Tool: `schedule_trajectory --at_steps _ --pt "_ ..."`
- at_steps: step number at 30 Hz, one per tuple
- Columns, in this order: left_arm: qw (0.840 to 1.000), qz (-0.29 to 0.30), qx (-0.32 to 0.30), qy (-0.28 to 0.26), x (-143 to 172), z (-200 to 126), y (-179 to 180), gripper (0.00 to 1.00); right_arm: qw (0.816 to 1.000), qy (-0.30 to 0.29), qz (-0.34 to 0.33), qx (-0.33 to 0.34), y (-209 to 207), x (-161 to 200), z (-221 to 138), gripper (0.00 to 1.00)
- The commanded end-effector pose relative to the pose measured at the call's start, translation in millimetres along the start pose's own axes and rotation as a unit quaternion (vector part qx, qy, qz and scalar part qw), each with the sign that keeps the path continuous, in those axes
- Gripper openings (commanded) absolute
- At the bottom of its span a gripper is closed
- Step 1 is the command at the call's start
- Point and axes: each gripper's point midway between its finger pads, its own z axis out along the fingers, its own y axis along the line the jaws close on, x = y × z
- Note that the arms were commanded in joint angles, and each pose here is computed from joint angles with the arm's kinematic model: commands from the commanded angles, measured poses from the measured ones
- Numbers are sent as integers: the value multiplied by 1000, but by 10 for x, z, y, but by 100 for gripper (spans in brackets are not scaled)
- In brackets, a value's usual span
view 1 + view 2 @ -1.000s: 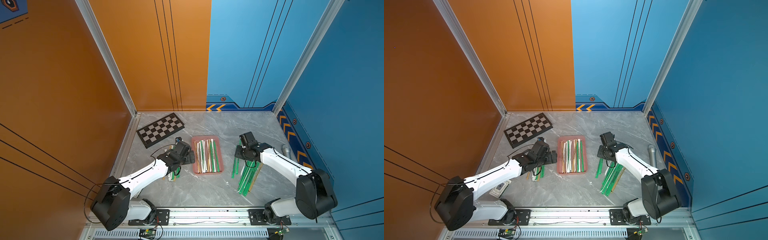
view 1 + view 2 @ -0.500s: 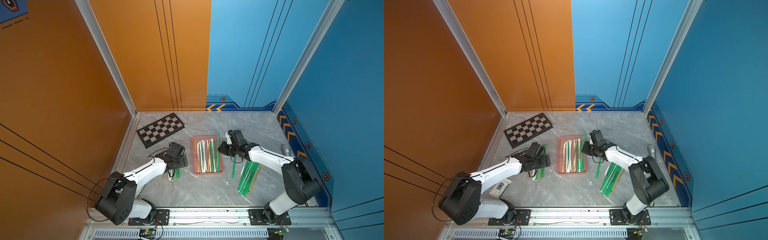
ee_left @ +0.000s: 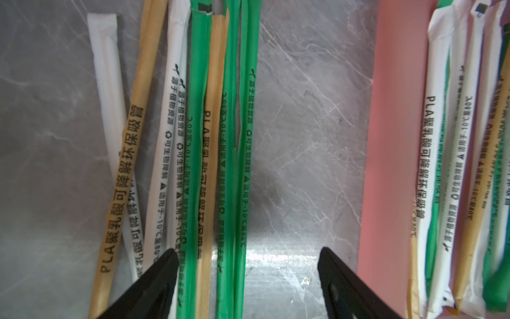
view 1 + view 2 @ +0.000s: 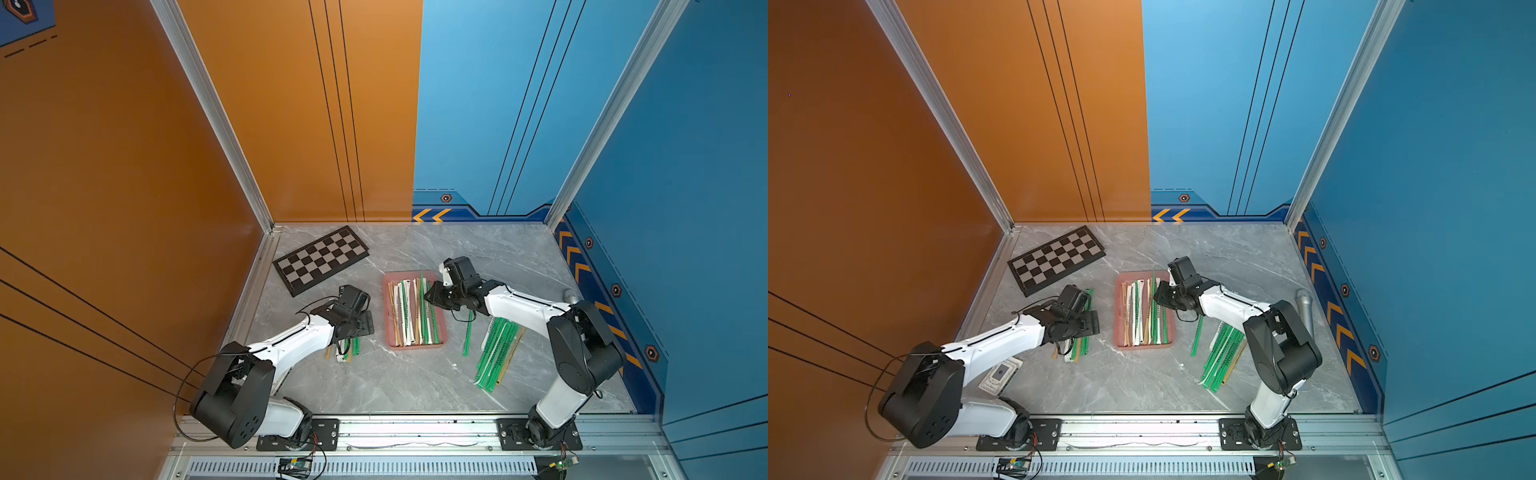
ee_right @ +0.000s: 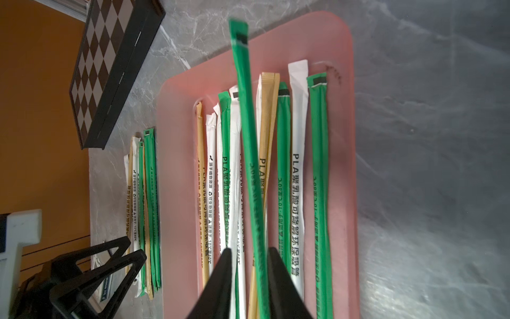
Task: Put the straws into the storage box
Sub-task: Place the straw in the storage box, then pick up the straw from the center of the board.
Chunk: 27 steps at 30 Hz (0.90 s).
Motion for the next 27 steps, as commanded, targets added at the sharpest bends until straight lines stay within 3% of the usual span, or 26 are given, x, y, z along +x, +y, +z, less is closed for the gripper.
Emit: schedule_trajectory --at_steps 1,7,22,27 --pt "1000 16 -6 13 38 3 -23 78 1000 -1 -8 27 -69 3 -55 33" --pt "1000 27 -4 16 19 30 -105 60 999 -18 -8 46 -166 -26 -186 35" --pt "998 37 -14 38 81 176 -176 44 998 -16 13 54 -355 16 -265 36" --pt "998 37 -25 46 111 241 -149 43 998 -16 18 57 -401 28 -284 36"
